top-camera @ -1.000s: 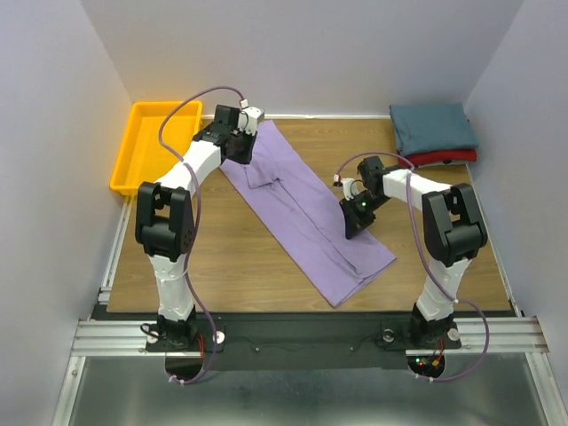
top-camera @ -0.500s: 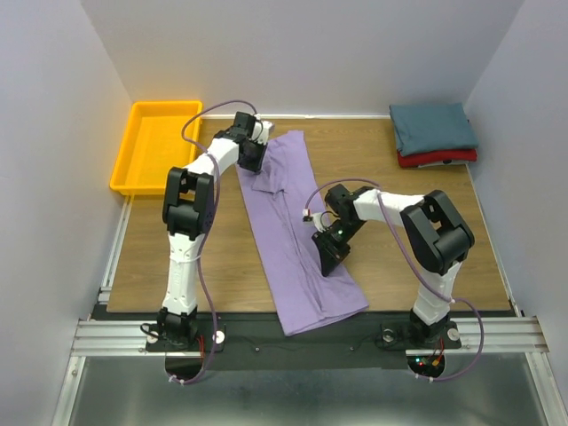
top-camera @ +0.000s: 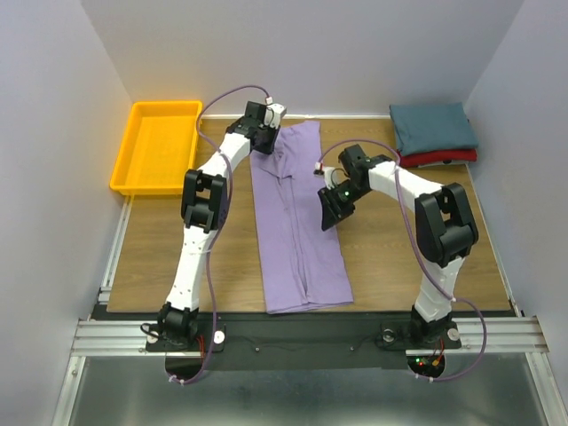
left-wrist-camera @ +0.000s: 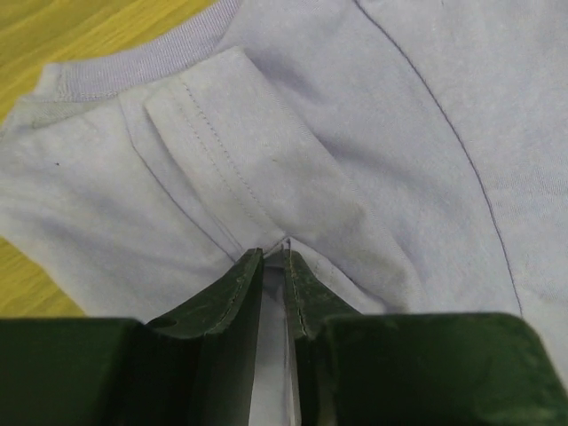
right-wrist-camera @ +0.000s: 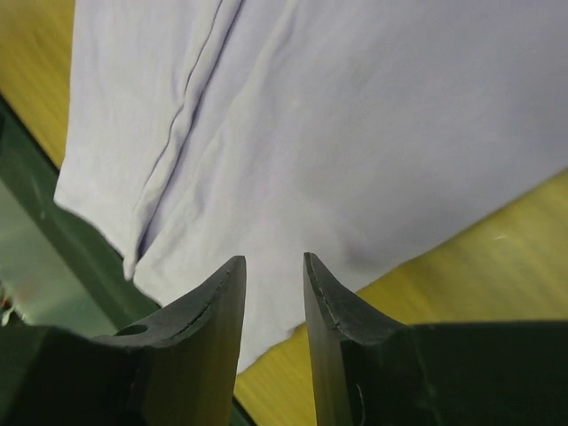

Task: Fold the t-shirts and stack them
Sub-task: Fold the tshirt

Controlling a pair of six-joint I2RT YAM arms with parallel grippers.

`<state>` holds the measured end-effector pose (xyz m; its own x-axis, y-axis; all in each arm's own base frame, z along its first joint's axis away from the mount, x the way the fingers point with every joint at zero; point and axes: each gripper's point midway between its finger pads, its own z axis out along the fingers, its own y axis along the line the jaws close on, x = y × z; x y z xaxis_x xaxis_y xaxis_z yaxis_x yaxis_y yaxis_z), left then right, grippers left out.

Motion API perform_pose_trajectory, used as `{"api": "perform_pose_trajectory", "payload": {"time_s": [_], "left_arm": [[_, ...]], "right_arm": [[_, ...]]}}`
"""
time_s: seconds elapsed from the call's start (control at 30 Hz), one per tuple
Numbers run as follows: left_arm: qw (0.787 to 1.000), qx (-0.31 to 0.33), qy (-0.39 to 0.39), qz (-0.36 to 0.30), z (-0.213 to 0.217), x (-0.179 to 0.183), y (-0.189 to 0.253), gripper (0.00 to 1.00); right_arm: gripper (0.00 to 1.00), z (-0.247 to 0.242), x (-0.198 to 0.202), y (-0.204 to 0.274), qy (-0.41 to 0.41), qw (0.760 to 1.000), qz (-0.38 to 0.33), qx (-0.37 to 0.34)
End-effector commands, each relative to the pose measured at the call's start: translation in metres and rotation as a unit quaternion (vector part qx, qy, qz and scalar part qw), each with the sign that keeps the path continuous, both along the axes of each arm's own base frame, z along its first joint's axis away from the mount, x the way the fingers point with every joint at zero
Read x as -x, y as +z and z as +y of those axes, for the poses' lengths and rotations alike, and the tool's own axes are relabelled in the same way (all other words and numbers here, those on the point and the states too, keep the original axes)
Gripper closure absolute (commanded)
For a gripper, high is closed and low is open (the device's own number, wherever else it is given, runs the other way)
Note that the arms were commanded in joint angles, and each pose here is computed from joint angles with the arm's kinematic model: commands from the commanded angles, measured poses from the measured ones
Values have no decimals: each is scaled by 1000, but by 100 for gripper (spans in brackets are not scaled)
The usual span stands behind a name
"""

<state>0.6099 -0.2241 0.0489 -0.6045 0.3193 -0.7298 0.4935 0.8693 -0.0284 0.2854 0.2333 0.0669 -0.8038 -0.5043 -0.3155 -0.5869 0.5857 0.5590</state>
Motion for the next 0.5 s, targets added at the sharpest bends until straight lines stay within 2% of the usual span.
{"api": "perform_pose_trajectory", "payload": {"time_s": [0.0,0.03,0.13,0.2,0.27,0.3,0.37,0.47], "left_arm": [[992,32,-8,-126,-3,-10,123,71],[988,41,-7,-146,-1,-2,153,71],[985,63,-5,-158,3,25,192,68],[987,73,-6,-145,5,43,195,68],[991,88,-5,-106,7,70,180,70],[993,98,-10,-65,5,87,155,72],[992,116,-14,-50,3,104,150,75],[991,132,-14,-3,0,124,112,79]], "right_arm": [[62,10,-48,17,-32,997,-70,0],[63,11,-57,17,-41,996,-75,2],[65,21,-95,37,-69,990,-121,-7],[67,27,-123,47,-91,984,-150,-9],[68,33,-148,51,-113,979,-169,-10],[68,34,-156,50,-121,977,-173,-10],[69,36,-170,49,-137,974,-179,-9],[69,42,-192,41,-165,971,-174,-14]]}}
